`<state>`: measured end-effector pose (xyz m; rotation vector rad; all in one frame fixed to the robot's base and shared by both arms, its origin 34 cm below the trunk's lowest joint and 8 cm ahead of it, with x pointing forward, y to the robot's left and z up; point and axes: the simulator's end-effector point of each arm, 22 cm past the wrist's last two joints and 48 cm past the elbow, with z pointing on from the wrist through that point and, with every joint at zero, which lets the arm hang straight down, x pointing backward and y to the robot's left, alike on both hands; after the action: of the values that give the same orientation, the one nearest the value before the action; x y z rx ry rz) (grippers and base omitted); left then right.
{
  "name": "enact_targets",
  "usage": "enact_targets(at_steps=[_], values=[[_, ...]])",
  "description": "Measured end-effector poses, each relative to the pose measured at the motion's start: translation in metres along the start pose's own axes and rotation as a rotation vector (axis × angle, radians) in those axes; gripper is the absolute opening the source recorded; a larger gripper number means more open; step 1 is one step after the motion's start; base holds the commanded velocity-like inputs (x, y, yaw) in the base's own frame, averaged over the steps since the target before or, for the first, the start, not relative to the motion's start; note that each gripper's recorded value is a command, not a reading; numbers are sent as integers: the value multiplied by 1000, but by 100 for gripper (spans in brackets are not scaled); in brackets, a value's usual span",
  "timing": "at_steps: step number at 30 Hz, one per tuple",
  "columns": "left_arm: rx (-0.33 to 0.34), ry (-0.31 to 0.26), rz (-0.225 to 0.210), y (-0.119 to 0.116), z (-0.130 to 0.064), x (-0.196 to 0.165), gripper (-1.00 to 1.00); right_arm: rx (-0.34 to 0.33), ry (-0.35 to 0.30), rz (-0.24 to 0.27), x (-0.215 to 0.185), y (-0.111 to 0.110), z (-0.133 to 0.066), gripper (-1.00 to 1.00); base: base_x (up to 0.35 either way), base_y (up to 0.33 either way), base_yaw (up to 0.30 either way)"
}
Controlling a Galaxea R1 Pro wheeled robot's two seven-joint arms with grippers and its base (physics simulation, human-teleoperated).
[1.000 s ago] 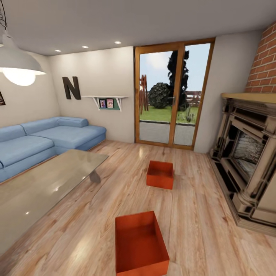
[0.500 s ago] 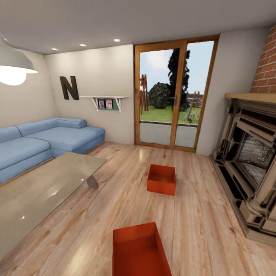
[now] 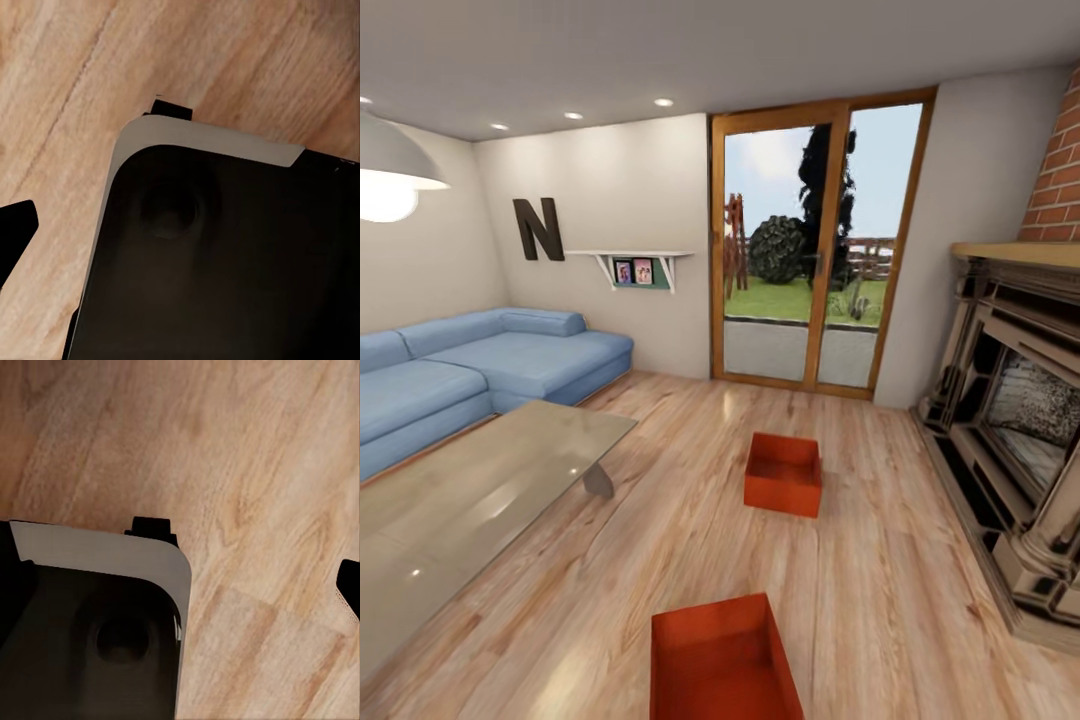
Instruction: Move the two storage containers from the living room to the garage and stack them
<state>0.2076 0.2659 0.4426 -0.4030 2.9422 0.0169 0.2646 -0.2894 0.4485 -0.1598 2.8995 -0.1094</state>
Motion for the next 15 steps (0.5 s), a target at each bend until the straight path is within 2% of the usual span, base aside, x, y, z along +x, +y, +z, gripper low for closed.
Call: enact_targets(at_steps=[5,15], values=[[-1,-1,0,1,0,-1,100,0,0,0,0,0,0,100,226,0,0],[-1,-2,-2,0,0,-1,100,1,1,0,0,-1,0,100,23,-15,0]])
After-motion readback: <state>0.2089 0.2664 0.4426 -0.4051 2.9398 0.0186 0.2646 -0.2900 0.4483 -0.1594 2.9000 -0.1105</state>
